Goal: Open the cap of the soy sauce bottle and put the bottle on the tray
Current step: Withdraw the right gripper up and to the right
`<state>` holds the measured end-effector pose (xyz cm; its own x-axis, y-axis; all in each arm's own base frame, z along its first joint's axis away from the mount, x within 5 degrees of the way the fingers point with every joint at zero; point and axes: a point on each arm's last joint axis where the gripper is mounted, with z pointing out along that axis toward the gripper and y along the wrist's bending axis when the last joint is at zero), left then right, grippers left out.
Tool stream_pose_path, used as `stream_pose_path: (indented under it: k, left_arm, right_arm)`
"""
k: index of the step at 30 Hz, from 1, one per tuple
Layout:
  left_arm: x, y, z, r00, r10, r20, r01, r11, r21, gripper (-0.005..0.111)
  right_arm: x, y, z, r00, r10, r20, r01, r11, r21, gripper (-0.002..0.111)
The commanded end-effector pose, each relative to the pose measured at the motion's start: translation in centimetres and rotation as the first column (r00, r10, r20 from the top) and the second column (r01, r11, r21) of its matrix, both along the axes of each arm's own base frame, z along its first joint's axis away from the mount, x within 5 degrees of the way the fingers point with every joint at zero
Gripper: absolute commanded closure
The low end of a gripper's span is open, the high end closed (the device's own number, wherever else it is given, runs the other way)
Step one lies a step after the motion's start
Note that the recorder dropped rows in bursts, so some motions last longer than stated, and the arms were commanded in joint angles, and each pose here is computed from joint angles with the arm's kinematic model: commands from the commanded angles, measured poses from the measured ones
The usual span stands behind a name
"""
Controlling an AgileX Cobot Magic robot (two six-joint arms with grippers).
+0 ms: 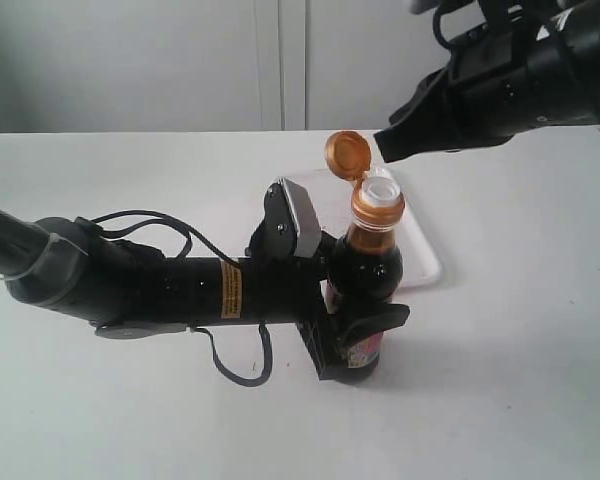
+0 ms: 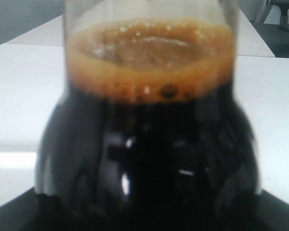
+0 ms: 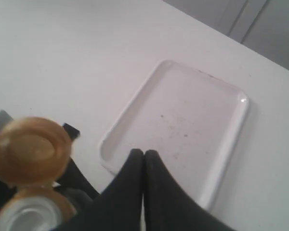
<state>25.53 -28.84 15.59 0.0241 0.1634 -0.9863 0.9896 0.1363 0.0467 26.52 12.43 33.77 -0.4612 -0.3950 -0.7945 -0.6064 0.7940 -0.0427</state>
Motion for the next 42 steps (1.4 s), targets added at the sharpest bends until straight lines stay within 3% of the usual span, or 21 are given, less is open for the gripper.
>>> stream_pose_path:
  k: [1, 10, 21, 31, 35, 42]
  left_arm:
    - [-0.5, -0.3, 0.1, 0.999, -0.03, 0.013, 0.03, 1.0, 0.008, 0.106]
    - [-0.5, -0.3, 0.1, 0.999, -0.031, 0.013, 0.031, 0.999, 0.007, 0.106]
    - [-0.6, -0.4, 0.3, 0.999, -0.042, 0.014, 0.042, 0.999, -0.014, 0.106]
    - [-0.5, -0.4, 0.6, 0.999, -0.033, 0.01, 0.033, 0.999, -0.038, 0.106]
    - [-0.4, -0.3, 1.5, 1.0, -0.009, 0.017, 0.01, 0.998, -0.065, 0.106]
    - [-0.5, 0.0, 4.5, 0.998, 0.02, 0.06, -0.012, 0.991, -0.13, 0.106]
  right_arm:
    - [0.3, -1.9, -0.3, 0.996, -0.077, -0.04, 0.074, 0.994, -0.076, 0.108]
    - [0.6, -5.6, -1.0, 0.971, -0.218, -0.102, 0.195, 0.961, -0.198, 0.108]
    - [-2.0, -8.4, 1.9, 0.954, -0.299, -0.033, 0.289, 0.94, -0.181, 0.108]
    - [-3.3, -8.7, 2.9, 0.952, -0.303, 0.046, 0.307, 0.94, -0.15, 0.108]
    - [-3.5, -9.2, 2.1, 0.945, -0.327, 0.029, 0.325, 0.921, -0.215, 0.108]
    - [-3.5, -9.3, 2.1, 0.943, -0.333, 0.024, 0.33, 0.919, -0.216, 0.108]
